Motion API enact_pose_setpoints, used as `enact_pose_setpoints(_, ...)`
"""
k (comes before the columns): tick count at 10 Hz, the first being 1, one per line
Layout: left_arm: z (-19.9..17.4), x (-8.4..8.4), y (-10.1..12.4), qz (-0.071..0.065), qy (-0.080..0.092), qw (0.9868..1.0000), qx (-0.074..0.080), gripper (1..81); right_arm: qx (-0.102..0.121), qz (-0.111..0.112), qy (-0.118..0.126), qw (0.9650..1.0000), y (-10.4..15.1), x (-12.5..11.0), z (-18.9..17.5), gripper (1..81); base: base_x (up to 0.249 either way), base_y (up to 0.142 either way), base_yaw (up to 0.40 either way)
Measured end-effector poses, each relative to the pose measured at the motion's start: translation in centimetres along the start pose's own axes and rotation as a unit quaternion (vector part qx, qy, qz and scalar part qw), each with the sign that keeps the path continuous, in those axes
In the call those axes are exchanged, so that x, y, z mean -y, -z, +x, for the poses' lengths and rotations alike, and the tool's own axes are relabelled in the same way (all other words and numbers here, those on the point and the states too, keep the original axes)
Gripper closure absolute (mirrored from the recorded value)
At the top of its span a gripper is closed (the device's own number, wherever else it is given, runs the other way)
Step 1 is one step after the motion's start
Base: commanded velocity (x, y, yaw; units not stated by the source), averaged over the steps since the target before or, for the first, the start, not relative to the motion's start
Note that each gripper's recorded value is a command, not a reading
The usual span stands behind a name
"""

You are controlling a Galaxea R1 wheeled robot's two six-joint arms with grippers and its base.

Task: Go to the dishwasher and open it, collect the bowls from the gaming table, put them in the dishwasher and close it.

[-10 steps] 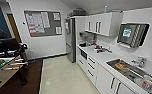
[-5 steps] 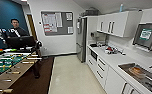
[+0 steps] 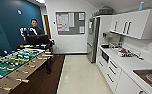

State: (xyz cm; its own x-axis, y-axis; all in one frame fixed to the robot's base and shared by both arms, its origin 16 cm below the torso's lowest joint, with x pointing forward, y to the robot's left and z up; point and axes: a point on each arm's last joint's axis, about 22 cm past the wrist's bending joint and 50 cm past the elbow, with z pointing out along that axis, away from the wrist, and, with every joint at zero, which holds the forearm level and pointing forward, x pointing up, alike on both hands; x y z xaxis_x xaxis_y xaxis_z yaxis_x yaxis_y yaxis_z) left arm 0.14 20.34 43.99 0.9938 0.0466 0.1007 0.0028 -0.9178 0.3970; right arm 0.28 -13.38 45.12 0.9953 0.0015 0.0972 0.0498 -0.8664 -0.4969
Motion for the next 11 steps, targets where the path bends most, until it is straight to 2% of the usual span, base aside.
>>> enact_pose_setpoints(2,0.0,0.1,0.3,-0.004,0.001,1.0,0.0,1.0,0.001,-0.009,0.0,1.0,0.6,-1.4,0.0,1.0,0.0,0.0,0.316)
enact_pose_setpoints(4,-0.8,0.2,0.4,-0.003,0.002,1.0,0.005,1.0,0.001,-0.012,0.002,0.9999,0.5,-1.5,0.2,1.0,0.0,0.0,0.308)
enact_pose_setpoints(5,-1.0,0.9,0.6,0.003,0.002,1.0,0.006,1.0,0.002,-0.015,0.001,0.9999,0.5,-1.8,0.1,1.0,0.0,0.0,0.296)
enact_pose_setpoints(7,-0.9,4.2,1.6,0.03,0.0,0.9995,0.005,1.0,0.003,-0.043,0.004,0.9991,1.1,-4.5,0.1,1.0,0.0,0.0,0.29)
enact_pose_setpoints(8,-0.7,5.3,1.8,0.041,0.0,0.9992,0.004,1.0,0.004,-0.053,0.005,0.9986,1.4,-5.5,0.1,1.0,0.0,0.0,0.29)
enact_pose_setpoints(11,-0.6,5.4,1.8,0.043,0.0,0.9991,0.003,1.0,0.001,-0.053,0.006,0.9986,1.3,-5.5,0.5,1.0,0.0,0.0,0.29)
